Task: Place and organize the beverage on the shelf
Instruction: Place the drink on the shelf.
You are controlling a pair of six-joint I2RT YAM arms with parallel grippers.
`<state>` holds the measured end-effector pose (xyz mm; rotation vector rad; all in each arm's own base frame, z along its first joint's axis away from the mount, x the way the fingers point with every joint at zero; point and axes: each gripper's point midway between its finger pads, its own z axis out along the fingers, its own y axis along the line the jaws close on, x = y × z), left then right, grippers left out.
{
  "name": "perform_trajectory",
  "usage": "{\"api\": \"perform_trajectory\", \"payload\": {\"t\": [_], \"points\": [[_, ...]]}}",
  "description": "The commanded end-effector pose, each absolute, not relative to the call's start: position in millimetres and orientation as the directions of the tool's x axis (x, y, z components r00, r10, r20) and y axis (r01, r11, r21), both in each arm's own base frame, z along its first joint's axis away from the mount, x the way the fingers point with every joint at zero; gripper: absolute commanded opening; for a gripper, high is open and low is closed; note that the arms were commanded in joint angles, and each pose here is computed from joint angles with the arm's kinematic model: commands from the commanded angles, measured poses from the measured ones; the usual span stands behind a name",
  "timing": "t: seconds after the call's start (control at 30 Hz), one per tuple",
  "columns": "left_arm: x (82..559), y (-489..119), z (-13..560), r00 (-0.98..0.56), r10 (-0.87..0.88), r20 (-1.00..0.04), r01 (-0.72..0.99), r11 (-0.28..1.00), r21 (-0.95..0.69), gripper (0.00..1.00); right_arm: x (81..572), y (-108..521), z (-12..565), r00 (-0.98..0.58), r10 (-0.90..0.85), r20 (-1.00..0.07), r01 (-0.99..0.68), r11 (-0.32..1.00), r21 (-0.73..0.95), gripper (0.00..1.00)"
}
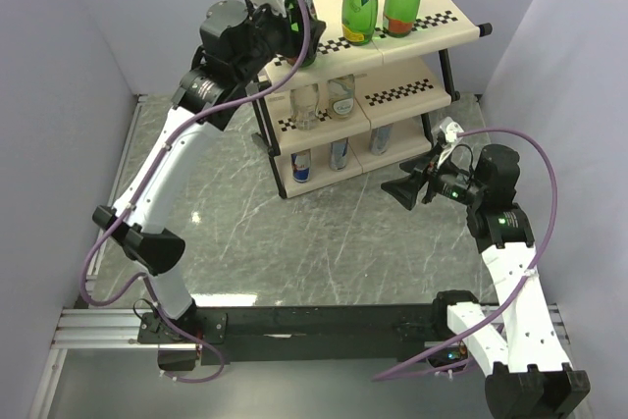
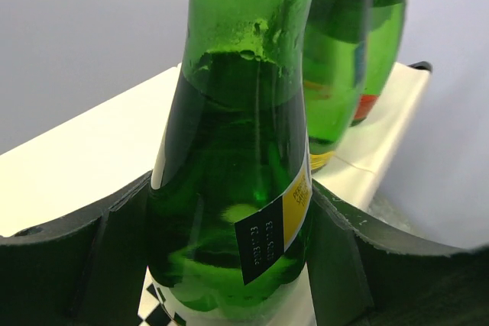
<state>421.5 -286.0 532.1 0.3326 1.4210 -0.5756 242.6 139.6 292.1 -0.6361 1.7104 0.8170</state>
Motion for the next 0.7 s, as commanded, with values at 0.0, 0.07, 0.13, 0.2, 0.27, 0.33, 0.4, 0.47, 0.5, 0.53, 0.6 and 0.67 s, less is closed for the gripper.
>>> {"api": "perform_trajectory", "payload": {"t": [0.0, 0.07, 0.13, 0.2, 0.27, 0.33, 0.4, 0.47, 0.5, 0.53, 0.6, 0.67], "points": [[393, -266, 632, 0.276, -0.360, -0.891, 0.593, 0.793, -0.137, 0.01, 243, 141, 301, -0.229, -0.008, -0.973, -0.774, 0.608, 0.177, 0.83], [397, -268, 629, 0.271, -0.361, -0.892, 0.593, 0.793, -0.140, 0.01, 243, 141, 302, -0.226, -0.007, -0.974, -0.773, 0.609, 0.175, 0.83], [401, -269, 626, 0.263, -0.363, -0.894, 0.592, 0.793, -0.148, 0.01, 243, 141, 302, -0.228, -0.007, -0.974, -0.773, 0.609, 0.176, 0.82], [405, -271, 621, 0.253, -0.361, -0.898, 0.590, 0.793, -0.152, 0.01, 243, 140, 302, -0.226, -0.007, -0.974, -0.773, 0.609, 0.175, 0.82], [407, -272, 619, 0.244, -0.366, -0.898, 0.592, 0.790, -0.161, 0.01, 242, 141, 303, -0.226, -0.006, -0.974, -0.775, 0.607, 0.176, 0.82], [408, -274, 616, 0.235, -0.371, -0.898, 0.593, 0.787, -0.169, 0.10, 241, 141, 303, -0.224, -0.006, -0.974, -0.775, 0.607, 0.175, 0.82], [411, -275, 611, 0.224, -0.369, -0.902, 0.590, 0.788, -0.176, 0.28, 241, 141, 303, -0.223, -0.006, -0.975, -0.775, 0.608, 0.173, 0.83], [415, -278, 605, 0.208, -0.364, -0.908, 0.588, 0.788, -0.181, 0.45, 241, 141, 304, -0.221, -0.006, -0.975, -0.775, 0.608, 0.172, 0.83], [416, -279, 603, 0.201, -0.363, -0.910, 0.588, 0.787, -0.184, 0.50, 241, 141, 303, -0.223, -0.006, -0.975, -0.776, 0.607, 0.174, 0.82], [417, -280, 601, 0.195, -0.363, -0.911, 0.591, 0.785, -0.186, 0.54, 241, 141, 303, -0.223, -0.006, -0.975, -0.776, 0.607, 0.174, 0.82], [420, -283, 596, 0.184, -0.361, -0.914, 0.590, 0.785, -0.191, 0.64, 242, 141, 303, -0.223, -0.006, -0.975, -0.774, 0.609, 0.173, 0.82], [419, -287, 595, 0.172, -0.364, -0.916, 0.605, 0.773, -0.193, 0.70, 242, 141, 303, -0.224, -0.006, -0.974, -0.774, 0.609, 0.174, 0.83]]}}
